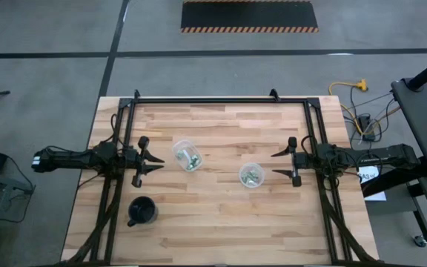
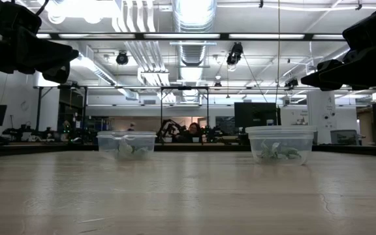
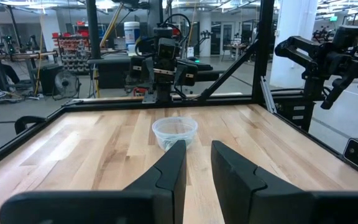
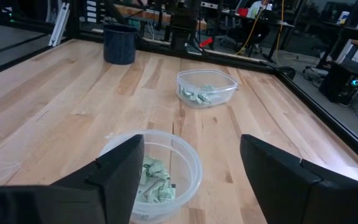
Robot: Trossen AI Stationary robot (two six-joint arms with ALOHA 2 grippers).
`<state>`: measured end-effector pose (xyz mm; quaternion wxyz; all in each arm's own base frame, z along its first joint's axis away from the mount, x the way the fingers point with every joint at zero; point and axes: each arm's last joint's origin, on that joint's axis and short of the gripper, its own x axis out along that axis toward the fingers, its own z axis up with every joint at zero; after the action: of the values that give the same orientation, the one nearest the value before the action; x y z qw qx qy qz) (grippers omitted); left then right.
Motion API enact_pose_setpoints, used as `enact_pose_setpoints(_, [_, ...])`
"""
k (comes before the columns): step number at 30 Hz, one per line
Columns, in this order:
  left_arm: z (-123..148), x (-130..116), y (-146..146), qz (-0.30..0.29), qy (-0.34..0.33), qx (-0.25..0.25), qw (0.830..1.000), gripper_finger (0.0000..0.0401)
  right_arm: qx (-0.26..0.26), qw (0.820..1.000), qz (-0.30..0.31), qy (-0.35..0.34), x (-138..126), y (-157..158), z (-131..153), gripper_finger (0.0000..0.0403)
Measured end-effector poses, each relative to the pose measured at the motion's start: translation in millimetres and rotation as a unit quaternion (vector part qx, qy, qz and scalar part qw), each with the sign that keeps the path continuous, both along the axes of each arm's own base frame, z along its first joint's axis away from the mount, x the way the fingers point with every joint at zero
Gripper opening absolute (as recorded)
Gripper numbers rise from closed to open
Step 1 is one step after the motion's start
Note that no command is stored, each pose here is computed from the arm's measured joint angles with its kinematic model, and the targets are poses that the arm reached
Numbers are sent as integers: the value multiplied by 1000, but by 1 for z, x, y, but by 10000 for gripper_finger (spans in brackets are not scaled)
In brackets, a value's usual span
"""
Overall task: Pick and place Stevia / Truvia into bins
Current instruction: Return to Home Position
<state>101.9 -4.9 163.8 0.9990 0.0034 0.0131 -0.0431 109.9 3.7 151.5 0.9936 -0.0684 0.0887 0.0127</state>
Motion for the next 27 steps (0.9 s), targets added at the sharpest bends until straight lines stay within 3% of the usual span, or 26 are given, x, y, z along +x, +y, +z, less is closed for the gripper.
enact_pose_setpoints(27, [-1,0,0,0,3,0,1000,57,0,1000,0,0,0,0,0,251])
